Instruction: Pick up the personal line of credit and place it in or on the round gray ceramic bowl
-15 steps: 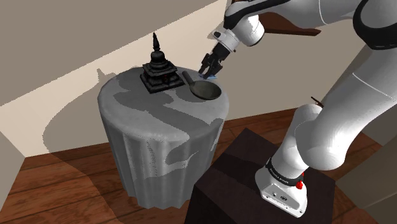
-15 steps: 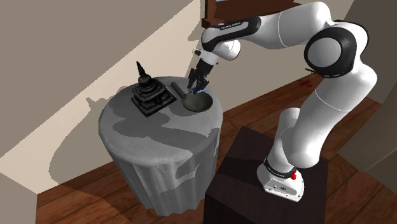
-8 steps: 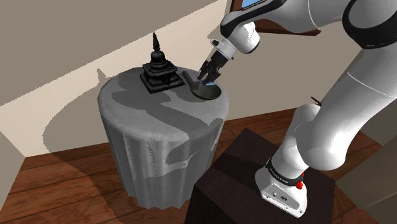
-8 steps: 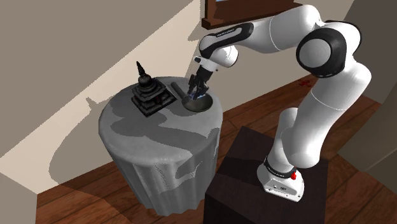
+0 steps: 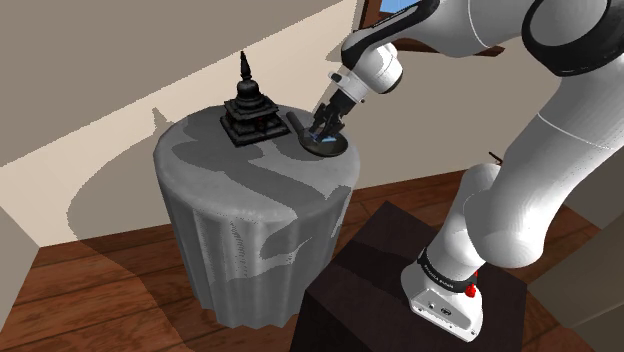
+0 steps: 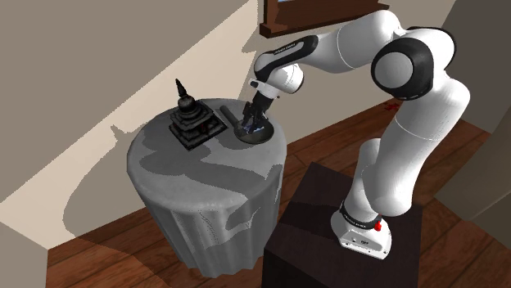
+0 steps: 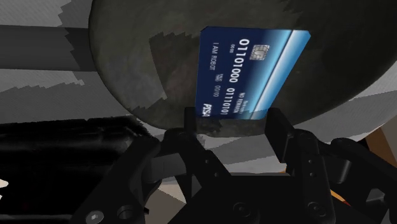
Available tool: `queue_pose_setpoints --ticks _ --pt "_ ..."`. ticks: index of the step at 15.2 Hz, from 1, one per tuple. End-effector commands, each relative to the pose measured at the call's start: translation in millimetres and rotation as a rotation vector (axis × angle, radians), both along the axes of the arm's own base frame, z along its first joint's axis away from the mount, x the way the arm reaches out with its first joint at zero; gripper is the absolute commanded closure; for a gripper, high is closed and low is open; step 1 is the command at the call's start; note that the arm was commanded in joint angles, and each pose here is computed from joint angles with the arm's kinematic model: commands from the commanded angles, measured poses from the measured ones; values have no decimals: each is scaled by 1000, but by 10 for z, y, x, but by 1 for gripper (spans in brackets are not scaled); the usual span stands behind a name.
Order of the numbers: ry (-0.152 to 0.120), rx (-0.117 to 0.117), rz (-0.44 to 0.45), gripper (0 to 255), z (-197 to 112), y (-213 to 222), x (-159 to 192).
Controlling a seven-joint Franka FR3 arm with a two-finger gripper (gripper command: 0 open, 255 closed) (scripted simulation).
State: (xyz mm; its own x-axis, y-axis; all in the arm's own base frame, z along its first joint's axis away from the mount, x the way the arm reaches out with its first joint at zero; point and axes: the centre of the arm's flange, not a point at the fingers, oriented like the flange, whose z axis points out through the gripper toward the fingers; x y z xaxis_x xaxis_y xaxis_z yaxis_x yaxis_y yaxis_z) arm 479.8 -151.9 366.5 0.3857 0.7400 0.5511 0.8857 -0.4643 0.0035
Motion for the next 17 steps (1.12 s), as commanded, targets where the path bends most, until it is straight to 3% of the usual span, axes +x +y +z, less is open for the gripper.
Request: queue_pose_setpoints --ticks 1,4,5,10,14,17 --pt "0 0 0 255 -5 -2 0" --pt "0 0 0 255 -5 -1 0" --pt "0 0 0 0 -5 -1 0" --pt "0 0 0 0 -5 -1 0" --pt "0 0 0 0 412 -245 -130" --pt "0 0 0 0 412 -245 -130"
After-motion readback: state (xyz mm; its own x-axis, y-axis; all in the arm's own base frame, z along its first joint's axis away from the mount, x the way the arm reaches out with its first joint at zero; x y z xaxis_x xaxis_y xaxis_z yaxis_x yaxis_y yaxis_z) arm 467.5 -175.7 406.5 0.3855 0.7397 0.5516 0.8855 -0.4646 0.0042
